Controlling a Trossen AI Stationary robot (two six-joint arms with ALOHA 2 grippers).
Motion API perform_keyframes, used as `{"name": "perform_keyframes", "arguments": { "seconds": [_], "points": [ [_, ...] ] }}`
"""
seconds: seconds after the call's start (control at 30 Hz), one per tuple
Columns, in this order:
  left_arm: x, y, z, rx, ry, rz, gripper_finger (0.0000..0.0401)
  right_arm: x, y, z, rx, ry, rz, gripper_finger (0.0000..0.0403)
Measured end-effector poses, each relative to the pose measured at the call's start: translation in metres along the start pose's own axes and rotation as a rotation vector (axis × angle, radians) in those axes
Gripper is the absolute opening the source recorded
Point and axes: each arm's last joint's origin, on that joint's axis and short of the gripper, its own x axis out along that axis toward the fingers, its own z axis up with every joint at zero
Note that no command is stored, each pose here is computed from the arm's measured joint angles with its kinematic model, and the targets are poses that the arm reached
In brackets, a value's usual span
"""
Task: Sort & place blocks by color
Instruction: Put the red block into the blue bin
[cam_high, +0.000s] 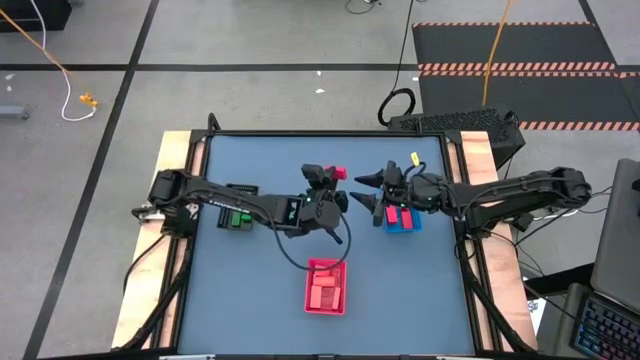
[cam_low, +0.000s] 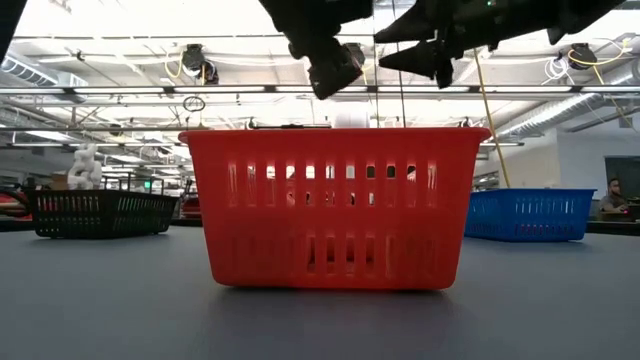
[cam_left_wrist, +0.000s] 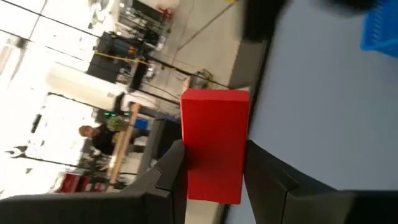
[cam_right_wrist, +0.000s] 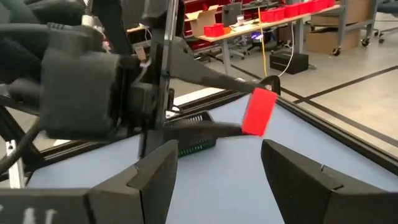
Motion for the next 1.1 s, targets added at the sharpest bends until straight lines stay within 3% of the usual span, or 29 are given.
{"name": "perform_keyframes", "arguments": {
  "seconds": [0.37,0.83,1.1],
  "points": [
    [-0.005,-0.012,0.005,-0.057,-0.047,-0.034,0.0118,0.019,-0.014,-0.011,-0.015,0.019,-0.07,0.0226],
    [-0.018,-0.016,0.014,-0.06,-0.128,-0.074,0.0118,0.027,-0.013,-0.015,-0.02,0.004,-0.055,0.0224],
    [-0.018,-0.016,0.014,-0.062,-0.128,-0.076,0.0118,0.027,-0.013,-0.015,-0.046,0.004,-0.054,0.0176]
  ]
}}
